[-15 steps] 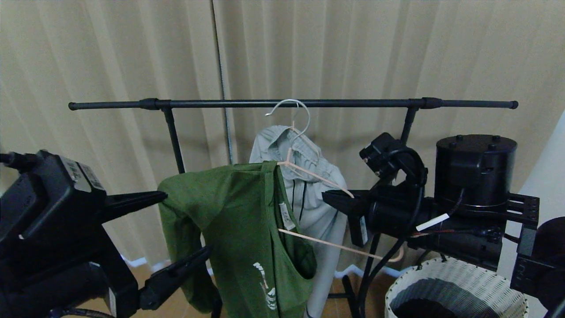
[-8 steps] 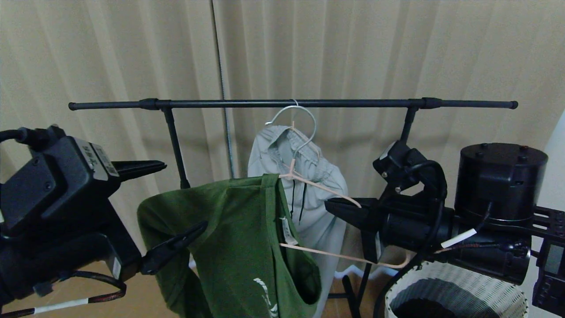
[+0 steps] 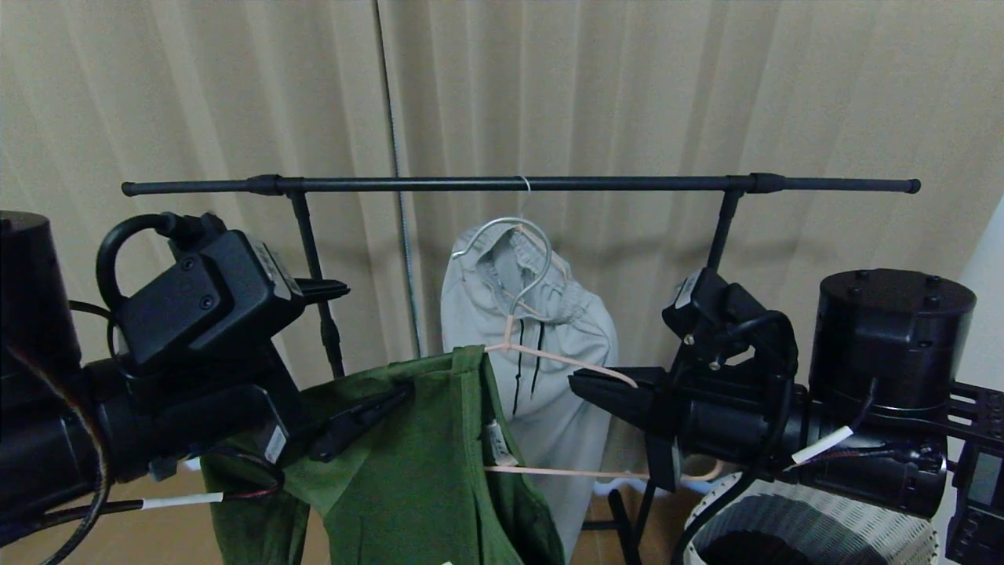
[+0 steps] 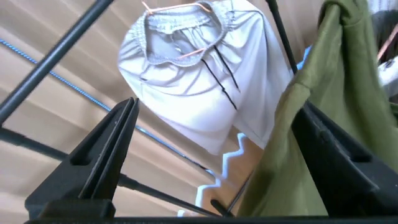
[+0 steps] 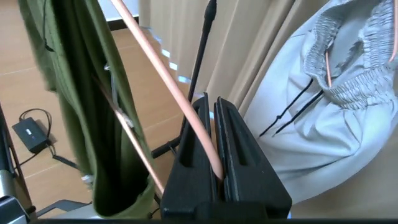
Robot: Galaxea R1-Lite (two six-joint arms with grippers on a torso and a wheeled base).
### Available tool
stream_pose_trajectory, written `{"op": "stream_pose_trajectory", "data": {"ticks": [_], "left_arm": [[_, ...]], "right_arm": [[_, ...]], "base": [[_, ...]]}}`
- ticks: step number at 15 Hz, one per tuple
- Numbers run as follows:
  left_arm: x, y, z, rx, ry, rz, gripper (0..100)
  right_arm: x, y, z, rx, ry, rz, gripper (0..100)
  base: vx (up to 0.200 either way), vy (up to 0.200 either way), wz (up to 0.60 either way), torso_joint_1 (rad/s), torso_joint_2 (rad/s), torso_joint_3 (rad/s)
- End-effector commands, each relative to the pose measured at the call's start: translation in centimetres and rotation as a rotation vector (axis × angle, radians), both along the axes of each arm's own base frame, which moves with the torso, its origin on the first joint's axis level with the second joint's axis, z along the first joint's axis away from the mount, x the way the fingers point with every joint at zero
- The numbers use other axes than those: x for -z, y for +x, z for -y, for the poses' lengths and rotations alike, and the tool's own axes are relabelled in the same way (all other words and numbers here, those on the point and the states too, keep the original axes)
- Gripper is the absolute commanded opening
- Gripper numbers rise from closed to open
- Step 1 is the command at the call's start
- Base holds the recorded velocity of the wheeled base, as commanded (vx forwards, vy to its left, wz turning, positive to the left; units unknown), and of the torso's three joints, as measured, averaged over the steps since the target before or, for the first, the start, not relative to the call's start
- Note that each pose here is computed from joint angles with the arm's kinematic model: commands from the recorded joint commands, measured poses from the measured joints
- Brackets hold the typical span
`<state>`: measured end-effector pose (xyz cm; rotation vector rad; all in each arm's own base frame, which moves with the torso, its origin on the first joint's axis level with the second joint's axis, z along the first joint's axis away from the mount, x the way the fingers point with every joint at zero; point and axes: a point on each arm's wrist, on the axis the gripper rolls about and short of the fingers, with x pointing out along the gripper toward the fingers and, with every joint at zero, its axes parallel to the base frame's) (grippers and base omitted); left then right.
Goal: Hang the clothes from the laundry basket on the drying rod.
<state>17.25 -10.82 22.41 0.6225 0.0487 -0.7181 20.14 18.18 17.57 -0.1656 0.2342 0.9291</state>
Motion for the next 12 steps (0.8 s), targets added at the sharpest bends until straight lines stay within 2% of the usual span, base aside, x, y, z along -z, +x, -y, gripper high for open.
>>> {"op": "stream_pose_trajectory", "data": {"ticks": [1, 2, 3, 6, 12], "left_arm": [[0.54, 0.55, 0.35, 0.003, 0.014, -0.022, 100], [0.56, 0.55, 0.35, 0.003, 0.015, -0.023, 100], [0.60, 0.54, 0.34, 0.003, 0.015, -0.025, 0], [0.91, 0.39, 0.26, 0.007, 0.018, -0.034, 0], [1.29, 0.25, 0.06, 0.000, 0.024, -0.044, 0]], "right_arm": [[-0.03, -0.19, -0.14, -0.015, 0.003, 0.000, 0], [-0.08, -0.35, -0.26, -0.033, 0.006, -0.001, 0], [-0.08, -0.39, -0.23, -0.035, 0.007, -0.002, 0], [-0.42, -0.47, -0.32, -0.039, 0.039, 0.033, 0], [-0.65, -0.46, -0.33, -0.041, 0.052, 0.048, 0]], "base": [[0.000, 0.000, 0.00, 0.000, 0.00, 0.000], [0.000, 0.000, 0.00, 0.000, 0.00, 0.000], [0.000, 0.000, 0.00, 0.000, 0.00, 0.000], [0.000, 0.000, 0.00, 0.000, 0.00, 0.000], [0.000, 0.000, 0.00, 0.000, 0.00, 0.000]]}}
